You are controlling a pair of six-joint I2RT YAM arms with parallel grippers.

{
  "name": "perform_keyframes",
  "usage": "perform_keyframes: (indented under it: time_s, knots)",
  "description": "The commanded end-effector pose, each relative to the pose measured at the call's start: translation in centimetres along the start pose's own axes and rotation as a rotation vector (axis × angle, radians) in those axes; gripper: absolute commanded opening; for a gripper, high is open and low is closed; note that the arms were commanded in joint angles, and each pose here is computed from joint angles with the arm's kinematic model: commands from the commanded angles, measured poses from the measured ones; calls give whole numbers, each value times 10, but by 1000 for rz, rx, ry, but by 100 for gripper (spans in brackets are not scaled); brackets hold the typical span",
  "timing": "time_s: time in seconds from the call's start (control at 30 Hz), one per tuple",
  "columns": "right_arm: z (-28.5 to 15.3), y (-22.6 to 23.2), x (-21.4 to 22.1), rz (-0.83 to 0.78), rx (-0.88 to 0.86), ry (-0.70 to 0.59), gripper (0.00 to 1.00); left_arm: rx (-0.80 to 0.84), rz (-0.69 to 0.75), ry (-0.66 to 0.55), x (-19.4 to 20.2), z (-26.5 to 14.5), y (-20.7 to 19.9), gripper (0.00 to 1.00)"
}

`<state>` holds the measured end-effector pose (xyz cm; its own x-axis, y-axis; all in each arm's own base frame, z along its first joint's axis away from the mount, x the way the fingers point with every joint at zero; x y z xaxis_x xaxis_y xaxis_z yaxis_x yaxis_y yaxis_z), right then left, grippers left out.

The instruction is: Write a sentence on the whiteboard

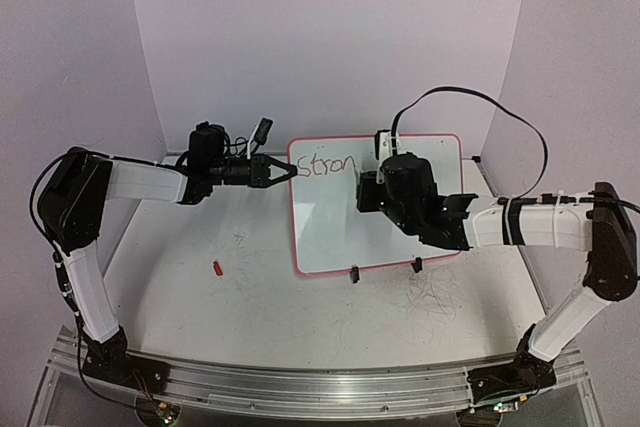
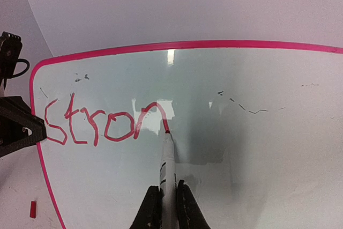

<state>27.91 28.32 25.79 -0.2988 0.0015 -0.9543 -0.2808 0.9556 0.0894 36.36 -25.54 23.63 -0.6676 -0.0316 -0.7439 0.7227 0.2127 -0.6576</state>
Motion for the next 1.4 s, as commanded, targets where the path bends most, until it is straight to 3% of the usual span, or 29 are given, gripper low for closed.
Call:
perform_keyframes:
  time_s: [0.0,0.4,1.37]
  knots:
    - [-5,0,-13,6,1,-8,0,55,62,-5,-5,2,-24,0]
    - [-36,-14,-25,23,-33,-61,0,54,59,-2,-4,4,-23,0]
    - [-24,-27,-23,60,-86,-62,0,59,60,-1,-5,4,-24,0]
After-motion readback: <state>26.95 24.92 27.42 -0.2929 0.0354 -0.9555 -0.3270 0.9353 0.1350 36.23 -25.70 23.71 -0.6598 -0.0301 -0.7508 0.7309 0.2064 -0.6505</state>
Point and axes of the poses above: each gripper's point midway between its finger pads, its own z axis out along the fingers, its own y axis along the line the jaws close on, x = y × z, the point moved 10 cm from there along -z, back along the fingers, and after that the axes turned 4 degrees about -z, right-handed, at the moved point
